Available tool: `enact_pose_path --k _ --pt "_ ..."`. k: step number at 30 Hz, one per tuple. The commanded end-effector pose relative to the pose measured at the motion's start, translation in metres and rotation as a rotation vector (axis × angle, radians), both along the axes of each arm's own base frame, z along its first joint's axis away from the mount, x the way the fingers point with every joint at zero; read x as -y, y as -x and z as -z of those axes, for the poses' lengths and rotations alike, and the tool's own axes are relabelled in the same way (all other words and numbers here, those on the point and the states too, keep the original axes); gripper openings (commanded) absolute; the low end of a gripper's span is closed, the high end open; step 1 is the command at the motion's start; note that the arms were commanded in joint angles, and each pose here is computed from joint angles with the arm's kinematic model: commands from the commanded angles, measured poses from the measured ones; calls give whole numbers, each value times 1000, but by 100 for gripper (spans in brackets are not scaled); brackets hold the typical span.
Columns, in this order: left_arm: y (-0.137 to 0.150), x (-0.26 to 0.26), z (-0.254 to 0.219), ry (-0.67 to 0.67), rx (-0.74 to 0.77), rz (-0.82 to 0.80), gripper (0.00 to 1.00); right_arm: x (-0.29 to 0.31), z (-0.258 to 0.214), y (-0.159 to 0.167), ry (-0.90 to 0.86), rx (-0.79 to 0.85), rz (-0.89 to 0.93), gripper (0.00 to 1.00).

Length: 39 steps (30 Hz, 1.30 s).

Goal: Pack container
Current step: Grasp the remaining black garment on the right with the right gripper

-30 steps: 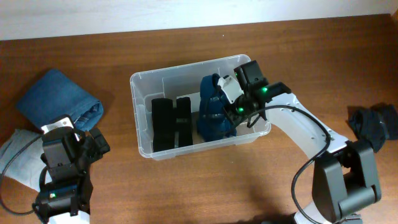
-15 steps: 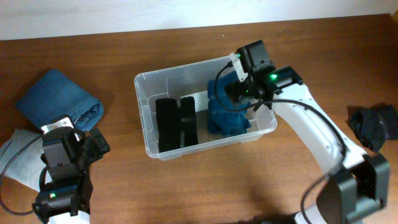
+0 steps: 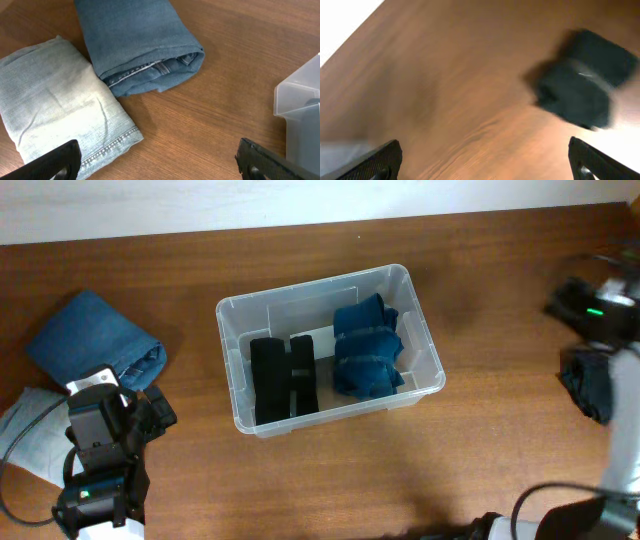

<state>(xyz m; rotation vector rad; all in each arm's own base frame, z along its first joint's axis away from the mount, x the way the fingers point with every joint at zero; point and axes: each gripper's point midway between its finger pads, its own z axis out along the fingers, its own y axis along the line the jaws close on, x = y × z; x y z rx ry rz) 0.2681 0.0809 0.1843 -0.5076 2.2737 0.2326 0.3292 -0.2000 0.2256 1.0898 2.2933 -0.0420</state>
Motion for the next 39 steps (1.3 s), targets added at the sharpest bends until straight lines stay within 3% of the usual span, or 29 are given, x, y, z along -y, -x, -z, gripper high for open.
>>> enact_pose_path --k 1,11,18,26,28,31,33,39 --pt "-3 -1 -9 10 26 -9 99 48 36 31 -137 -1 150 98" --pt "-3 -1 -9 10 24 -9 99 123 117 55 -274 16 180 98" --pt "-5 -1 -2 14 0 -9 99 125 174 44 -426 57 119 99" --pt "-6 -1 2 17 -17 -9 99 127 211 43 -455 28 104 97" --pt "-6 -2 2 17 -16 -10 99 129 212 42 -448 32 103 86" --pt "-6 -2 2 17 -16 -10 99 130 212 40 -443 37 102 49" --pt "-6 -2 2 17 -15 -10 99 129 211 39 -449 43 100 35" --pt "-7 -2 1 16 -10 -10 99 117 199 24 -508 131 46 4"
